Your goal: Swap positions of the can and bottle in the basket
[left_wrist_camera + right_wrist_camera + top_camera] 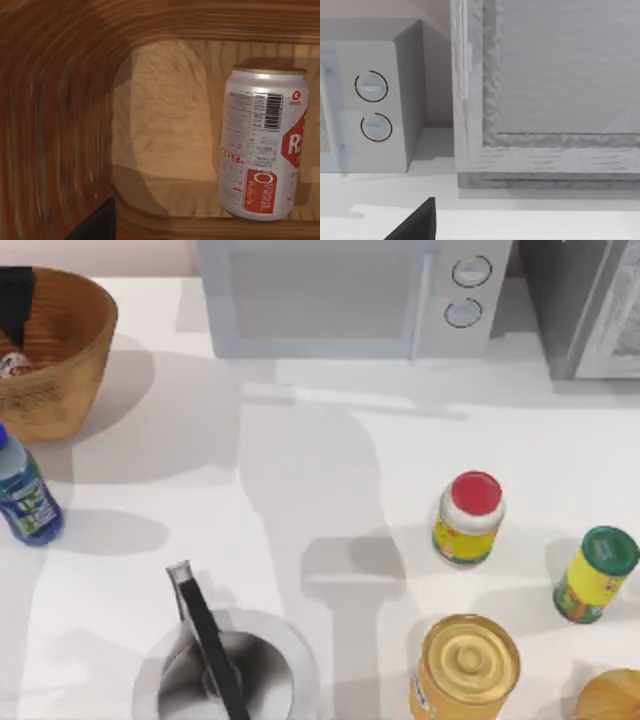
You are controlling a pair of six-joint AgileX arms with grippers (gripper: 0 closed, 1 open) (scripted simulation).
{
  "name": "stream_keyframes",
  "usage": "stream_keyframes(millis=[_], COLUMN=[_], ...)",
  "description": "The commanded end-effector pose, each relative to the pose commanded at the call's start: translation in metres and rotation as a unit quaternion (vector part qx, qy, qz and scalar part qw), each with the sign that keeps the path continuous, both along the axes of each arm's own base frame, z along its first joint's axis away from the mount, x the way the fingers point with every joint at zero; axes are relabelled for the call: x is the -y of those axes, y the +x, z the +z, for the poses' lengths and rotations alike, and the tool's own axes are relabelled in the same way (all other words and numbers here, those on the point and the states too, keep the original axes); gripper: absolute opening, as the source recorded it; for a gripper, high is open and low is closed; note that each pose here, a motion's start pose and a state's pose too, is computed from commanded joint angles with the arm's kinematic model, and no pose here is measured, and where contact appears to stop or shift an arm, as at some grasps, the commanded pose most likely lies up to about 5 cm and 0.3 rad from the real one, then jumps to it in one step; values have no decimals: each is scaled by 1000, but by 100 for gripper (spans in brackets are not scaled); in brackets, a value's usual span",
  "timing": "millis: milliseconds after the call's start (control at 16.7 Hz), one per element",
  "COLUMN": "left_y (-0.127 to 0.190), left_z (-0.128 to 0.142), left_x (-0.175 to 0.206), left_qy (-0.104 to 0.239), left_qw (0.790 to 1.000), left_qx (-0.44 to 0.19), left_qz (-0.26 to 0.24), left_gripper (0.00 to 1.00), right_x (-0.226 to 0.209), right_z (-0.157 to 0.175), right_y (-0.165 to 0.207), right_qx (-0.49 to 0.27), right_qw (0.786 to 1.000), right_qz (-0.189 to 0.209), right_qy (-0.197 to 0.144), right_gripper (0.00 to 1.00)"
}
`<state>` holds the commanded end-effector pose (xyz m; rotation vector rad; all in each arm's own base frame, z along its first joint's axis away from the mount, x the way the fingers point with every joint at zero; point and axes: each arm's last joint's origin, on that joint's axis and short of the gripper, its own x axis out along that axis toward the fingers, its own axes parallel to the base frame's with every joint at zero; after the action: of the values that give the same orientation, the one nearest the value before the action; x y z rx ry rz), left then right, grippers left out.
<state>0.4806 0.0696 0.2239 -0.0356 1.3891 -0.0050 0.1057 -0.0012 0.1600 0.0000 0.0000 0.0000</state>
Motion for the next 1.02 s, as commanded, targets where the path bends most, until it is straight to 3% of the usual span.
stream_keyframes(millis=[240, 660, 1020], left_y=[15, 16, 21], left_z=[-29, -36, -81], left_x=[4, 3, 7], left_qy=[-12, -12, -12], left_qw=[999, 999, 999], left_qx=[-37, -39, -38], left_qz=[-20, -19, -20], left_gripper=[100, 100, 100], right_x=[0, 0, 0], right_z=[0, 0, 0], right_y=[0, 0, 0], right_qx=[0, 0, 0], right_qw=[1000, 1000, 1000], right_qz=[0, 0, 0], right_qy=[0, 0, 0], right_gripper=[100, 100, 100])
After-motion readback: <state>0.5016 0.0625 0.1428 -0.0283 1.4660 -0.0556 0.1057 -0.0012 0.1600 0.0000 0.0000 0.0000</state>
